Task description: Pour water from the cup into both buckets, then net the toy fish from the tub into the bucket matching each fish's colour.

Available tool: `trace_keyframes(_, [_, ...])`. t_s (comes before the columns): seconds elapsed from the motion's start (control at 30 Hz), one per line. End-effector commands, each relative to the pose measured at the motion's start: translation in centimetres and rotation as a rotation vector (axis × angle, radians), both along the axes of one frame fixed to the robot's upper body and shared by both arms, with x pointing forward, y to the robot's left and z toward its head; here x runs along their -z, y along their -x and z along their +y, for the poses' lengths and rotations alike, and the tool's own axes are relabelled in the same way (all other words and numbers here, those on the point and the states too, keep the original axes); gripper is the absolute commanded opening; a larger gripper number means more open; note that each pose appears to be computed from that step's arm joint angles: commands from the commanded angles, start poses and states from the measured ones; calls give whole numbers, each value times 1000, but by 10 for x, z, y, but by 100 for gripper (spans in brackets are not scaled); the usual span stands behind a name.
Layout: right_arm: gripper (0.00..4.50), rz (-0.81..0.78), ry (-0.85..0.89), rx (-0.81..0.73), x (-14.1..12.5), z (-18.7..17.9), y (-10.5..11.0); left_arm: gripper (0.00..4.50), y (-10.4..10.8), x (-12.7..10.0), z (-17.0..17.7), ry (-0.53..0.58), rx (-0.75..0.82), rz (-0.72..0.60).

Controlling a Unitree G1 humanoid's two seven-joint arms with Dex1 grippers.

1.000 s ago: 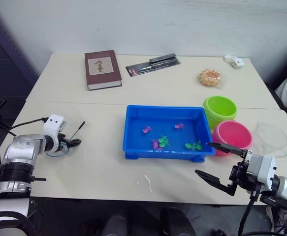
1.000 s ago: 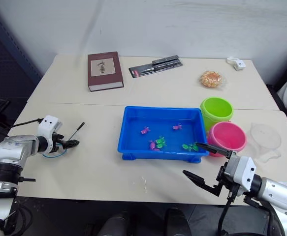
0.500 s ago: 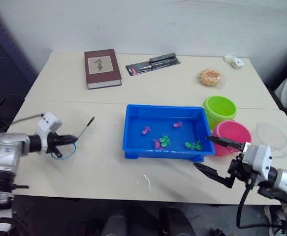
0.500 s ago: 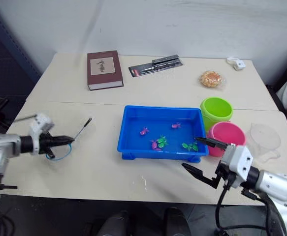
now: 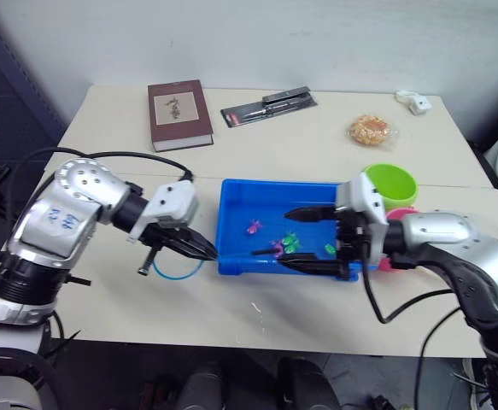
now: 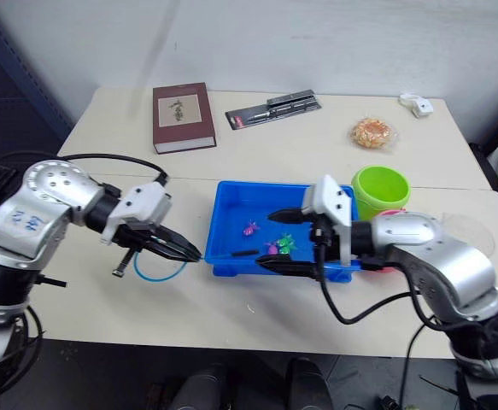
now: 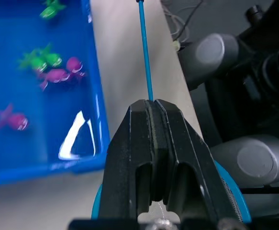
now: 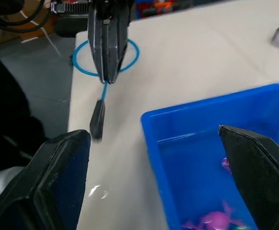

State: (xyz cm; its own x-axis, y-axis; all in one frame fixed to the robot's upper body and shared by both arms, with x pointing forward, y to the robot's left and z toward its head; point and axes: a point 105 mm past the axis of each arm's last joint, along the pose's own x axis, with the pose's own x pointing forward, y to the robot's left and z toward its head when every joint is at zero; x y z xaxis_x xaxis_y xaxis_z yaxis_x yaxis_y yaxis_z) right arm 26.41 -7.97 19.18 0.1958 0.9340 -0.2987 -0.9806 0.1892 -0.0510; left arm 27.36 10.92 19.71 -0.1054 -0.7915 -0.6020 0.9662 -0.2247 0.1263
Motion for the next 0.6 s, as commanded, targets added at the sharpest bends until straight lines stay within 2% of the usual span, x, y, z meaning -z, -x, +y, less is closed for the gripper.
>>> trace_keyframes(0.03, [450, 73, 4, -38, -5, 8, 9, 8, -4, -3, -10, -14, 0, -32])
trace_keyframes(0.37, [450, 156, -78, 18, -10, 11, 13, 8, -8, -3, -15, 13, -34, -8])
trace_keyframes(0.6, [450, 161, -65, 24, -8, 14, 13, 8, -9, -2, -19, 20, -32, 0])
